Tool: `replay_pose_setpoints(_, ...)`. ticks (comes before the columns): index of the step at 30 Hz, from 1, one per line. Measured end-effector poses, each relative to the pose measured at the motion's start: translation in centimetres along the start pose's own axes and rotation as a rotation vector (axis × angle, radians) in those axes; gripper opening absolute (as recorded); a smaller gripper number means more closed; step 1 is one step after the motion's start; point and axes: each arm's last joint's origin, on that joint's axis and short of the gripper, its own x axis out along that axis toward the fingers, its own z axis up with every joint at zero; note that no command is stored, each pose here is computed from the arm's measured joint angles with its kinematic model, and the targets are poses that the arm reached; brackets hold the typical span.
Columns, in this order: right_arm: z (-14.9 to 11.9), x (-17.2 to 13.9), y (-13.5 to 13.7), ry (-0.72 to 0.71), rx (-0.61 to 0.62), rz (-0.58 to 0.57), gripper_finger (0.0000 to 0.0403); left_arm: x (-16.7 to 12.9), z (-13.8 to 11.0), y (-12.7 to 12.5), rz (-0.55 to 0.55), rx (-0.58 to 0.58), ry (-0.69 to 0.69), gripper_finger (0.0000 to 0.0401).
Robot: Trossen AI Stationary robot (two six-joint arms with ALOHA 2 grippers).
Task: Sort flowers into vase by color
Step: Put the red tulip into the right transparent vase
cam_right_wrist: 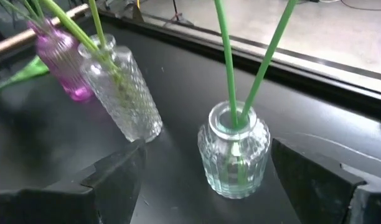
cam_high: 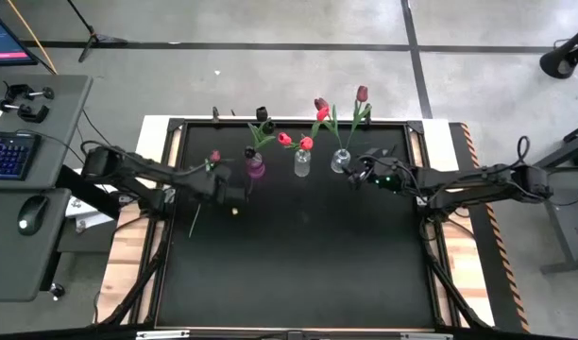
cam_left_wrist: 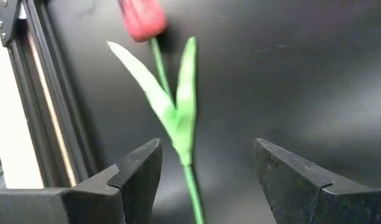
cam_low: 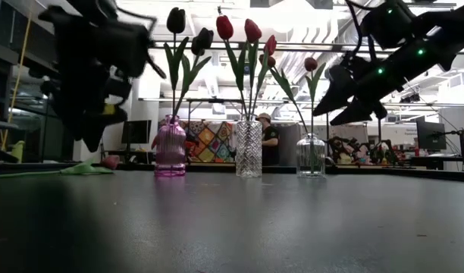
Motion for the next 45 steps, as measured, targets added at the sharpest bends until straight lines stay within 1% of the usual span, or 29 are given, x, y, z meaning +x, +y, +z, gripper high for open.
replay_pose_setpoints(4,-0.7,0.7,0.1,0.042,-0.007,-0.016,0.0332,1.6,1.2,0.9,0.036,0.022,0.079,0.0239)
replay_pose_setpoints(8,-1.3,1.3,0.1,0.077,-0.019,-0.033,0.0332,3.3,1.2,2.1,0.068,0.019,0.172,0.0239)
replay_pose_setpoints(11,-1.7,1.7,0.2,0.093,-0.028,-0.04,0.0332,4.3,1.1,2.7,0.086,0.003,0.204,0.0239)
replay_pose_setpoints(13,-1.8,1.9,0.3,0.094,-0.029,-0.041,0.0332,5.0,1.1,2.7,0.055,-0.004,0.213,0.0239)
replay_pose_setpoints(17,-1.9,2.1,0.3,0.097,-0.03,-0.041,0.0332,6.2,1.2,2.5,-0.051,0.022,0.231,0.0239)
replay_pose_setpoints(23,-1.8,2.1,0.3,0.093,-0.025,-0.039,0.0332,6.9,1.5,3.0,-0.074,0.001,0.262,0.0239)
replay_pose_setpoints(29,-1.8,2.1,0.3,0.093,-0.025,-0.039,0.0332,7.0,1.7,3.1,-0.111,0.021,0.294,0.0232)
replay_pose_setpoints(31,-1.8,2.1,0.3,0.093,-0.025,-0.039,0.0332,7.0,1.6,3.1,-0.116,0.019,0.3,0.0218)
replay_pose_setpoints(34,-1.8,2.1,0.3,0.094,-0.025,-0.038,0.0332,7.0,1.6,3.0,-0.131,0.015,0.306,0.018)
replay_pose_setpoints(37,-1.8,2.1,0.3,0.095,-0.025,-0.036,0.0332,7.1,1.7,2.9,-0.148,0.01,0.311,0.0126)
replay_pose_setpoints(42,-1.8,2.1,0.3,0.095,-0.025,-0.036,0.0332,7.1,1.6,2.8,-0.167,0.024,0.319,0.0021)
replay_pose_setpoints(43,-1.8,2.1,0.3,0.095,-0.025,-0.036,0.0332,7.1,1.6,2.8,-0.166,0.031,0.318,0.0012)
replay_pose_setpoints(45,-1.8,2.1,0.3,0.095,-0.025,-0.036,0.0332,7.0,1.6,2.9,-0.164,0.036,0.316,0.0013)
